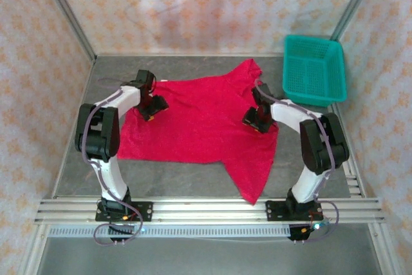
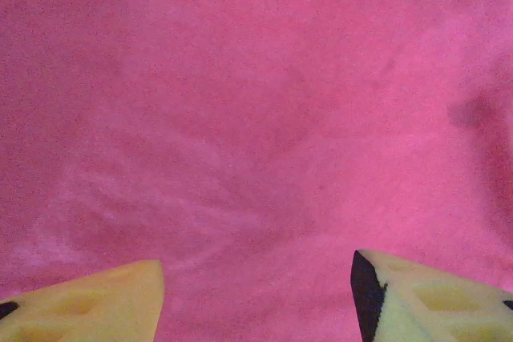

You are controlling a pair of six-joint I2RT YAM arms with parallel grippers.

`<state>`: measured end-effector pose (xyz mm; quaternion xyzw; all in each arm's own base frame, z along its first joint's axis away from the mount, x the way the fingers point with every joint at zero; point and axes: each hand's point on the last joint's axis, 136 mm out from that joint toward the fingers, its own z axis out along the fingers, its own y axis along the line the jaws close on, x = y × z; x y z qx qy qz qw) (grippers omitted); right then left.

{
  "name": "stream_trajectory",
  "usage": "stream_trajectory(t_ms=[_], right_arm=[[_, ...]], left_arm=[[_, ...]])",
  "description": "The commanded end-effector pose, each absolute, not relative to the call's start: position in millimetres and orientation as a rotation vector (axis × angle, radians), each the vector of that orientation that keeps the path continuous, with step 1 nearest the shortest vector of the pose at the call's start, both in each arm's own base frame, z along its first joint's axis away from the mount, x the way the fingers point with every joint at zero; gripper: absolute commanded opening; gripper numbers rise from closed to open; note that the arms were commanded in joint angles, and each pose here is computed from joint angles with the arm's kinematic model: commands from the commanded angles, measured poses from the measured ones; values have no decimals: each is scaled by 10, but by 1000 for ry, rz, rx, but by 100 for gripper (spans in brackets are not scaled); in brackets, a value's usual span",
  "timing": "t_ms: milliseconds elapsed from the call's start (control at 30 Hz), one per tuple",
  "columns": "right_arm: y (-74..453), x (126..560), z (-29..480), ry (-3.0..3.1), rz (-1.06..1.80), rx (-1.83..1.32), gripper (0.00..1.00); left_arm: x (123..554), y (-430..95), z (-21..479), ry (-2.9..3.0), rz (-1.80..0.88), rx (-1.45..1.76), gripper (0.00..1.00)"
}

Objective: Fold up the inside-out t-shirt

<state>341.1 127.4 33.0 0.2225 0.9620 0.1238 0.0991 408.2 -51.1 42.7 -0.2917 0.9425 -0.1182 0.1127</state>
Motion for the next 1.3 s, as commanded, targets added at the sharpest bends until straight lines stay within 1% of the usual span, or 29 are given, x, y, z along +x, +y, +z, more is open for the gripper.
stream_trajectory(t_ms=[0, 133, 233, 333, 467, 600, 700, 800, 933, 1067, 1267], right_arm=[[1050, 3355, 294, 2844, 212, 615, 54], [822, 3304, 255, 2842, 173, 681, 54], [704, 3292, 356, 2814, 148, 702, 54], [786, 3306, 554, 2781, 227, 690, 54], [1014, 3316, 807, 2731, 318, 630, 55], [1151, 3306, 825, 2734, 366, 607, 55], [1191, 3295, 782, 2740, 386, 622, 55], [1269, 3275, 742, 2737, 433, 648, 55], [1337, 3241, 635, 2754, 451, 671, 55], [1322, 3201, 469, 2802, 410, 678, 54], [1309, 3162, 210, 2856, 370, 694, 54]], left_arm=[[3935, -237, 321, 2785, -299, -933, 64], [3815, 16, 306, 2752, -261, -1023, 64], [3745, 126, 362, 2723, -245, -1063, 64], [3691, 164, 495, 2690, -221, -1070, 64], [3619, 183, 855, 2608, -110, -1014, 64], [3539, 123, 1236, 2552, 44, -886, 64], [3511, -20, 1357, 2544, 43, -818, 64], [3570, -302, 1284, 2579, -85, -750, 64], [3664, -637, 1035, 2680, -198, -686, 64], [3685, -731, 771, 2752, -214, -689, 64], [3613, -689, 498, 2825, -144, -688, 64]])
